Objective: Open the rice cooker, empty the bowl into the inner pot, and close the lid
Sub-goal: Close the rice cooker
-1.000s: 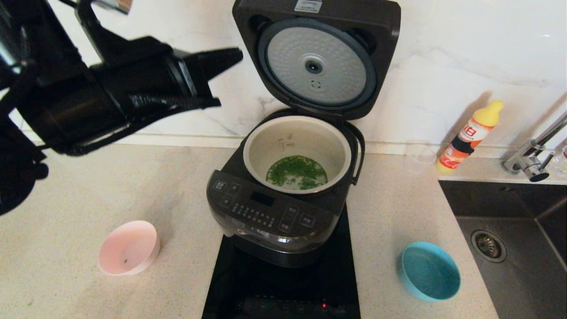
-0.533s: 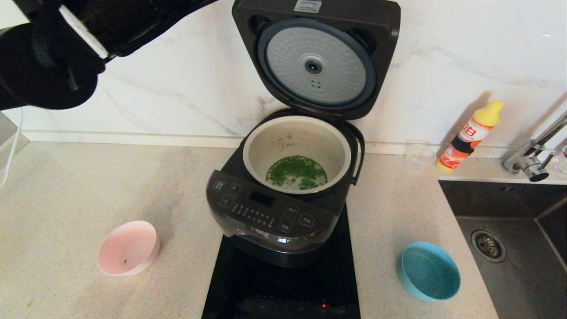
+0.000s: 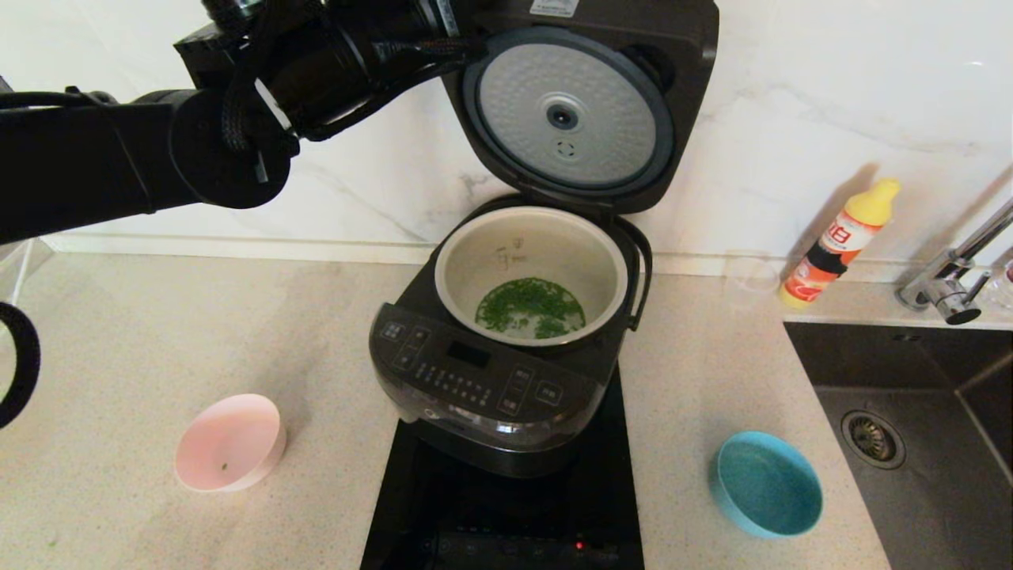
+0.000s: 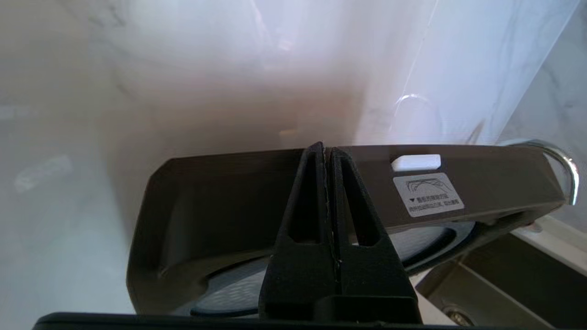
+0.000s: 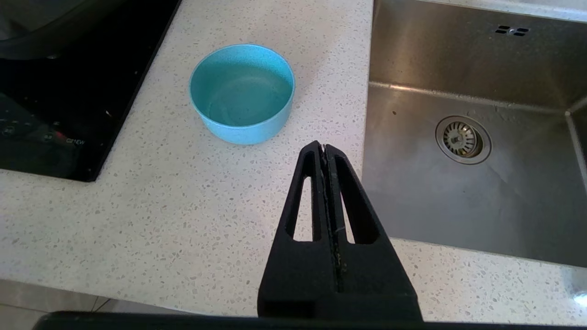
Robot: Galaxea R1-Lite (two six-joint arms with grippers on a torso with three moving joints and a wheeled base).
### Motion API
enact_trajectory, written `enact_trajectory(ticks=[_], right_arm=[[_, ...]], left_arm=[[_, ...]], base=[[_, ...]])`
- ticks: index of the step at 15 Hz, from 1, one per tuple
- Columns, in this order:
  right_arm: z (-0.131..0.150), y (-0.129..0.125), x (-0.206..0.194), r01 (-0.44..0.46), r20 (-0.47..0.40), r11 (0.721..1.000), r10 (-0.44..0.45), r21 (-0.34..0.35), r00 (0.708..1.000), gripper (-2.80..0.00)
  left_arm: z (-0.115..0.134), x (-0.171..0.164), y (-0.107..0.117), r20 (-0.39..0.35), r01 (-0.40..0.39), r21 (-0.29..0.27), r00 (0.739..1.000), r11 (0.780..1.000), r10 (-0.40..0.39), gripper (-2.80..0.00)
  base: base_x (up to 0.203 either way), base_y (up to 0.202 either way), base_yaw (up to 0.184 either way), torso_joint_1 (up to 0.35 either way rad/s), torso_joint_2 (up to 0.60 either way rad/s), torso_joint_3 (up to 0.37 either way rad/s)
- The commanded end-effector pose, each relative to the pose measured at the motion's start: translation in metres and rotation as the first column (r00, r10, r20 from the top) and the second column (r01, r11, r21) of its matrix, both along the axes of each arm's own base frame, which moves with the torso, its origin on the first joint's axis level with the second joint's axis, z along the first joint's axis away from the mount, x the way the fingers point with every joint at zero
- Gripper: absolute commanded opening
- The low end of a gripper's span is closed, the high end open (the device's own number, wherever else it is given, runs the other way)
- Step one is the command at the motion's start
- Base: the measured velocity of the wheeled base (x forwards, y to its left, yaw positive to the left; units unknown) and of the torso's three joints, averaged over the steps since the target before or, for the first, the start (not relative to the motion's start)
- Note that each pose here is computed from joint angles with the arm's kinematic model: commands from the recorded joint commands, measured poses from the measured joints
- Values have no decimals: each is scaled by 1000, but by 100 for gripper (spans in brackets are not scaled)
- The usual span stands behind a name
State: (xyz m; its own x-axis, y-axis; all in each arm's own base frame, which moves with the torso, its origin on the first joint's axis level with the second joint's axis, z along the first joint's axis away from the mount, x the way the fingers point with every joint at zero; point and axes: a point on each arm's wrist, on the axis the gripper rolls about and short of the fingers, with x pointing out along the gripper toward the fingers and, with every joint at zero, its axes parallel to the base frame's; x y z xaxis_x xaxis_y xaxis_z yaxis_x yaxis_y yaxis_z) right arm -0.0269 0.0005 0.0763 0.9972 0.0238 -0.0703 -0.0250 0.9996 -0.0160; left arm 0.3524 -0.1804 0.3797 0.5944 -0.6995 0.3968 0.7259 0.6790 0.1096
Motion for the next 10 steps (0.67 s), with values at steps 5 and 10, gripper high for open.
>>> enact_trajectory(ticks=[5, 10], right_arm=[[0, 0, 0, -1, -2, 1000, 1, -1, 1000, -280], [0, 0, 0, -1, -2, 1000, 1, -1, 1000, -280]], left_arm=[[-2, 1, 0, -8, 1, 6, 1000, 1000, -1, -280], [18, -17, 7, 51, 50, 5, 997, 999, -51, -280]], base=[[0, 0, 0, 0, 0, 0], [0, 0, 0, 0, 0, 0]])
